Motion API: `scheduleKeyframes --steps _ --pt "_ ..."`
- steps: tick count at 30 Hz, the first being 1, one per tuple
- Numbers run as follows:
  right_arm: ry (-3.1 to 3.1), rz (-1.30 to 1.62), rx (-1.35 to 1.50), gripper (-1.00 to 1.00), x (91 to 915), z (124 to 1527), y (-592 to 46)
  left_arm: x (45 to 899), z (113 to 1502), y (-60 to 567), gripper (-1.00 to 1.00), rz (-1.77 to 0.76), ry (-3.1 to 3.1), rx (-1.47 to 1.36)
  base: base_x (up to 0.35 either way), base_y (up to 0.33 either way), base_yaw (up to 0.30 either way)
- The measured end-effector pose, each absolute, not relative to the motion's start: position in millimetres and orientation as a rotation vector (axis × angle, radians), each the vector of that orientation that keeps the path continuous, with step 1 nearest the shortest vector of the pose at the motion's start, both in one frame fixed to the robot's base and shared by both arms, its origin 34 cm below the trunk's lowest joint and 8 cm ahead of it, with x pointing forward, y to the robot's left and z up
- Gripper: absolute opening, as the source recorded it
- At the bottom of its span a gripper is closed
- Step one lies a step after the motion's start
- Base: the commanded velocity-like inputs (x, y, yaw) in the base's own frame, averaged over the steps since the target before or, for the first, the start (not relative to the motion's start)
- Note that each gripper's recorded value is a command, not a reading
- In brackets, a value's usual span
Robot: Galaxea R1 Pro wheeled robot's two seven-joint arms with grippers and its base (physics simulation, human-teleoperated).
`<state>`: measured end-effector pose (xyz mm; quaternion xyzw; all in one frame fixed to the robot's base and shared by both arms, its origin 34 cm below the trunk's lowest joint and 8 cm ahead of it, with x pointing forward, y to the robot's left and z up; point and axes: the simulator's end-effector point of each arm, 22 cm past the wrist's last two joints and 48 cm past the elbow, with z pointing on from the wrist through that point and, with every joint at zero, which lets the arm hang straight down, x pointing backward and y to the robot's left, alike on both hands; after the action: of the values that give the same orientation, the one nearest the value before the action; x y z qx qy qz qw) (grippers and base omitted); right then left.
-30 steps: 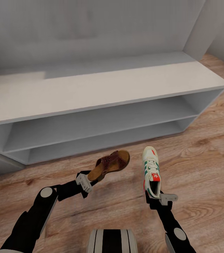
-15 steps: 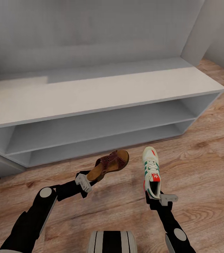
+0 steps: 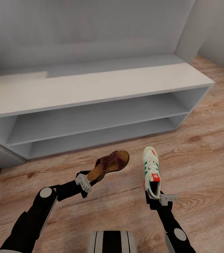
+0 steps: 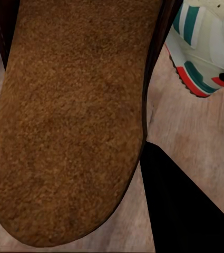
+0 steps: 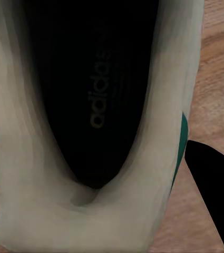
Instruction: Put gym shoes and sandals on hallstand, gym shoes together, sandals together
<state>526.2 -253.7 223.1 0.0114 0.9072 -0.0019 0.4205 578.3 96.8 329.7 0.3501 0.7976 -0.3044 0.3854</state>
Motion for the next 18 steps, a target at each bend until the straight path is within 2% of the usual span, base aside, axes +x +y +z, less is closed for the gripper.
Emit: scheduleKeyframes --steps 7,18 --pt "2.273 -0.005 0.029 -1.00 526.2 223.2 -253.7 578.2 329.9 96.6 -1.00 -0.775 2.031 0.892 -0.263 -0.145 0.000" --pt "2.259 -0.004 0.029 -1.00 530.0 229.2 -253.7 580.6 336.8 96.6 -1.00 -0.768 2.020 0.894 -0.021 -0.015 0.000"
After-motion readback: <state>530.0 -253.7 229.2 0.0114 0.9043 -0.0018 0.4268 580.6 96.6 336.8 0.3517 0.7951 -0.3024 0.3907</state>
